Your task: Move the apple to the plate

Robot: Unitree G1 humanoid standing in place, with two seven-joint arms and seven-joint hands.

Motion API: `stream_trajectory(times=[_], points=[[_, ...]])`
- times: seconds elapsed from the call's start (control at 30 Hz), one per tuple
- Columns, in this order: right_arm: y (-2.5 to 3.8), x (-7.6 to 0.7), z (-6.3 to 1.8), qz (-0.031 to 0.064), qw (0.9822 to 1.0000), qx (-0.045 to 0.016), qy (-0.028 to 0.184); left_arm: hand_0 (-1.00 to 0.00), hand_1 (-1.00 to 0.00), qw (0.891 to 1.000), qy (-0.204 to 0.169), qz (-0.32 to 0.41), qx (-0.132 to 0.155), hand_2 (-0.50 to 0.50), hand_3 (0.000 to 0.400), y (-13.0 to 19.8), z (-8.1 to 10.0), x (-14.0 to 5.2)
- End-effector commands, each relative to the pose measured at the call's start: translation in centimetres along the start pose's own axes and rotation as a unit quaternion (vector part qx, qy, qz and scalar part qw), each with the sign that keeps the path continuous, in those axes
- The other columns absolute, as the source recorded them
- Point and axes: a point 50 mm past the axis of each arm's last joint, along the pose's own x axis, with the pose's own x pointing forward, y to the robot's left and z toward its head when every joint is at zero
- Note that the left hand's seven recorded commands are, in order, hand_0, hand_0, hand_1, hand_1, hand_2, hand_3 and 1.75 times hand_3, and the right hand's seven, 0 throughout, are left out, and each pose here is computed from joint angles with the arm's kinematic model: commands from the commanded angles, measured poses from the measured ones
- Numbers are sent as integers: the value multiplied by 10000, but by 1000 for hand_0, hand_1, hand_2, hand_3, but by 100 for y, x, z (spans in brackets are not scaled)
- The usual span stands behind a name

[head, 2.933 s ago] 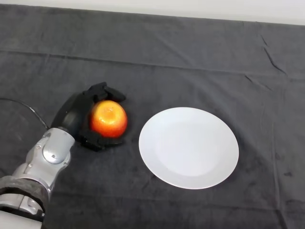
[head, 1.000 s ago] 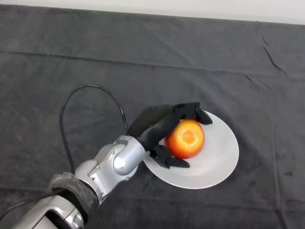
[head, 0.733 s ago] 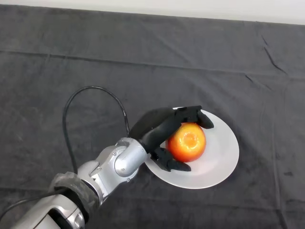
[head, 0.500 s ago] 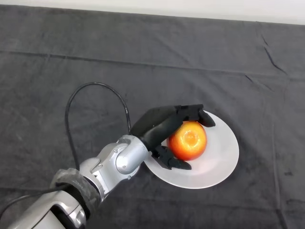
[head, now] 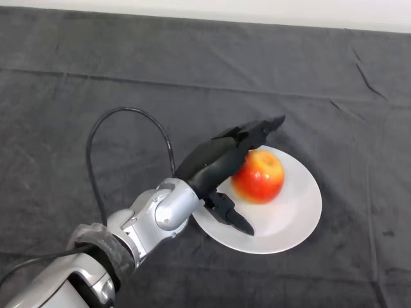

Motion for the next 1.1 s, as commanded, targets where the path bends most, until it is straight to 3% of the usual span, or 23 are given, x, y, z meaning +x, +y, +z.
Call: stream_trajectory(times=[0.03,0.53,1.1], points=[[-142,-811,-607,-156,9827,-193,1835,0,0,9994,-243,246,87,0,0,229,79,91],[-140,-812,-605,-155,9829,-189,1826,0,0,9937,-306,1062,-191,0,0,553,-2,-23],[-135,-810,-601,-153,9833,-178,1805,0,0,9796,-157,1972,-351,0,0,983,-173,-246]])
